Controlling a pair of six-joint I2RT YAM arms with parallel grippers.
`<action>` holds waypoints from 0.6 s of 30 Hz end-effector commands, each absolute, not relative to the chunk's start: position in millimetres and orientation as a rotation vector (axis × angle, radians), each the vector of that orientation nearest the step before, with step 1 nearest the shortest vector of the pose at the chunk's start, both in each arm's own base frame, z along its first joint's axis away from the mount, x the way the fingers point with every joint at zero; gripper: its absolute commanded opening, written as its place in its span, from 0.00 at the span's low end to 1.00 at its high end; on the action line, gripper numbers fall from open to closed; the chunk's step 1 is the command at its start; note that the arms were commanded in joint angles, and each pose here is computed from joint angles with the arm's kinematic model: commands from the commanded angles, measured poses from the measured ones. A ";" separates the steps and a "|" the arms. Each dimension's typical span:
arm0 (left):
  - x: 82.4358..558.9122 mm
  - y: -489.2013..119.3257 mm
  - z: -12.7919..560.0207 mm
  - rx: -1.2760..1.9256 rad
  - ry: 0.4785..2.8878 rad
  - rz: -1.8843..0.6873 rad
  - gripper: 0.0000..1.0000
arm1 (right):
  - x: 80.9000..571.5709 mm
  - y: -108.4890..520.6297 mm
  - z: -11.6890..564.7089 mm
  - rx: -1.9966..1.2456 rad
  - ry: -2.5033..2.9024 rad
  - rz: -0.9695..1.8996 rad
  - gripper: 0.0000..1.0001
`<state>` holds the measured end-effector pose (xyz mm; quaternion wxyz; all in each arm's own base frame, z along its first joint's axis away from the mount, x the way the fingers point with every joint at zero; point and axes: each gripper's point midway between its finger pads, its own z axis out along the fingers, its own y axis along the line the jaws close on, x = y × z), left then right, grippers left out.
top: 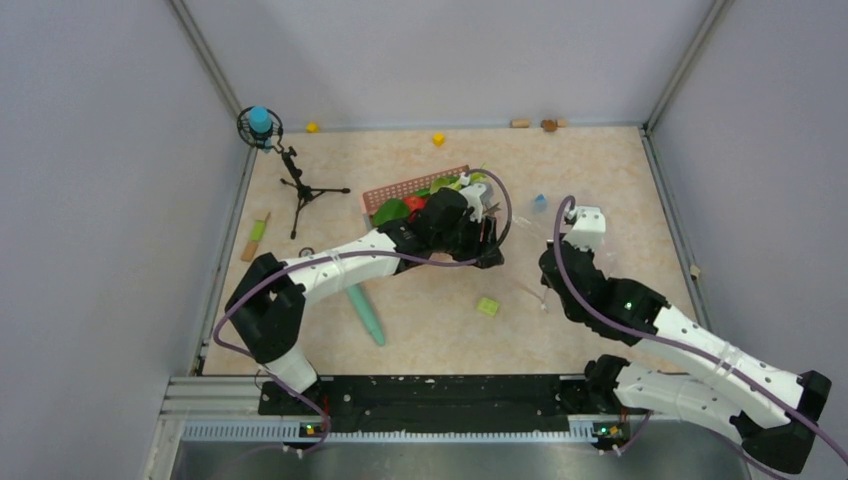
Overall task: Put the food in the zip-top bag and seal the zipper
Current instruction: Open the zipper of the food storage bag.
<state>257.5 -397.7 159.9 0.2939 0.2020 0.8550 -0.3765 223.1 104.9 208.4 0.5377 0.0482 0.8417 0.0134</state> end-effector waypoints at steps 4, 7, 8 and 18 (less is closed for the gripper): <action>252.3 -399.8 216.3 0.692 2.070 -1.068 0.87 | 239.0 129.1 221.1 0.234 1.938 0.161 0.00; 256.7 -383.5 229.6 0.690 2.004 -0.981 0.97 | 240.3 127.7 220.1 0.261 1.932 0.155 0.00; 260.4 -376.0 233.3 0.678 1.990 -0.932 0.97 | 240.5 127.2 220.6 0.266 1.929 0.155 0.00; 330.6 -305.5 265.8 0.581 1.855 -0.384 0.97 | 238.8 120.3 208.3 0.225 2.003 0.093 0.00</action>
